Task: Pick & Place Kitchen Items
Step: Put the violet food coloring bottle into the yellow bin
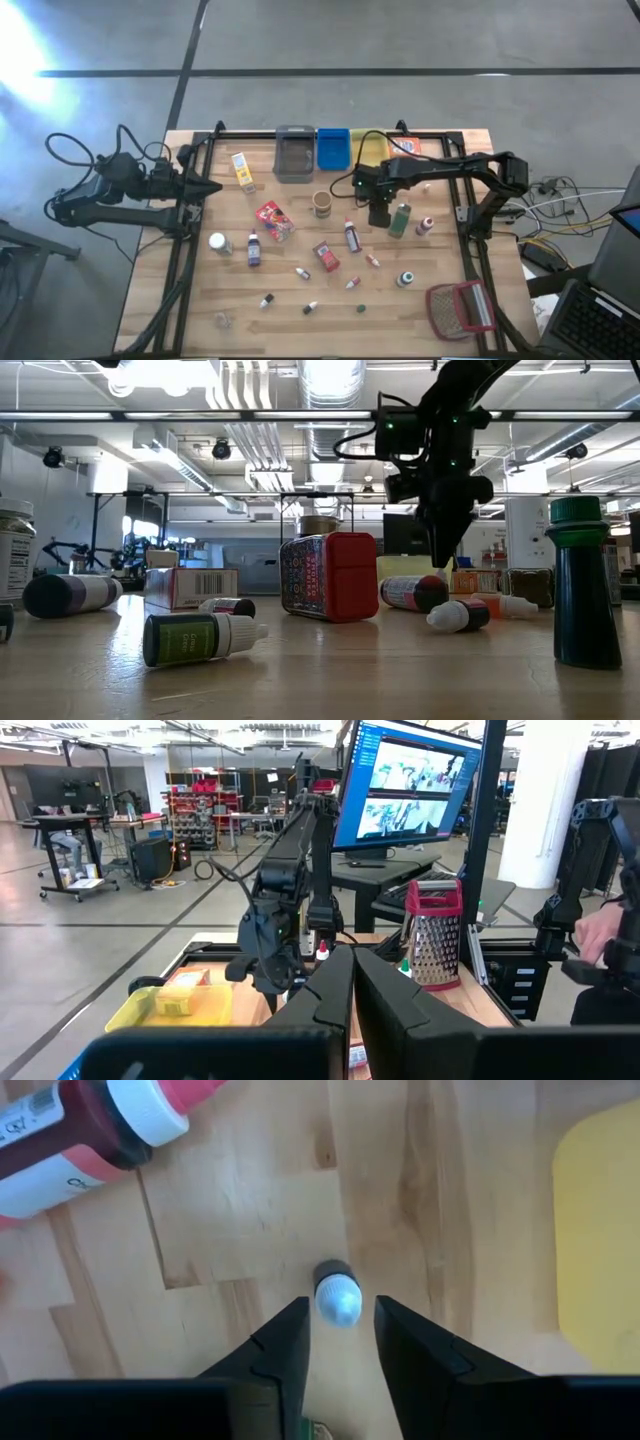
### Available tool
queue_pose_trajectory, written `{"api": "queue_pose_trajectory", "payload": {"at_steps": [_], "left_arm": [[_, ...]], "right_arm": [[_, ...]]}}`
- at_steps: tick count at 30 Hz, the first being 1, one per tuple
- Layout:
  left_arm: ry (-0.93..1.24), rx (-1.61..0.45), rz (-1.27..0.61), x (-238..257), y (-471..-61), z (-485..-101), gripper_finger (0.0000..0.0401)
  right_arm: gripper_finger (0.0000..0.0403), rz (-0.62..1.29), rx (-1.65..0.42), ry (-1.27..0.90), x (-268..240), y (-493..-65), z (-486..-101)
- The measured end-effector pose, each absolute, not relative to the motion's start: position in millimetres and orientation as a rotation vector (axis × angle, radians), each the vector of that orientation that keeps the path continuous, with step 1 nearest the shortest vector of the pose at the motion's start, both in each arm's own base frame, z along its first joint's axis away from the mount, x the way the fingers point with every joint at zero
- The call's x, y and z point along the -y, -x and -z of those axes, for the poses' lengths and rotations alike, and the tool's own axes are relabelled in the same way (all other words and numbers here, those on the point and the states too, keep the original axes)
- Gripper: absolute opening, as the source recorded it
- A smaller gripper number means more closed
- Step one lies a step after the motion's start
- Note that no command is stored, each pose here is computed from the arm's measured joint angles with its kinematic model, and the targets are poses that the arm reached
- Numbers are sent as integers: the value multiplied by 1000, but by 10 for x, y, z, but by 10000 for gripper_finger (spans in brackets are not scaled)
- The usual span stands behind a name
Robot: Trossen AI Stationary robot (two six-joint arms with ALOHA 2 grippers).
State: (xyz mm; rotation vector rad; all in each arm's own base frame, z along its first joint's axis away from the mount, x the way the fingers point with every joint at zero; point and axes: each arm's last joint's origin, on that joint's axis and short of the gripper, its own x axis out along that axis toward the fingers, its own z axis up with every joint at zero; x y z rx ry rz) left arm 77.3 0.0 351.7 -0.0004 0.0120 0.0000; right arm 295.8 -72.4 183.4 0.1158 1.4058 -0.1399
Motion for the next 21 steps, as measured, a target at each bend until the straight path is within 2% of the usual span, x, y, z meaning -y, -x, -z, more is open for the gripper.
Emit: {"api": "queue_pose_trajectory", "payload": {"at_steps": [5, 21], "left_arm": [[1, -12, 0, 0, -773, -3516, 19], [0, -12, 0, 0, -773, -3516, 19]], "right_arm": [[105, 142, -1396, -116, 720, -2942, -1768], [134, 143, -1395, -117, 713, -2908, -1685]]}}
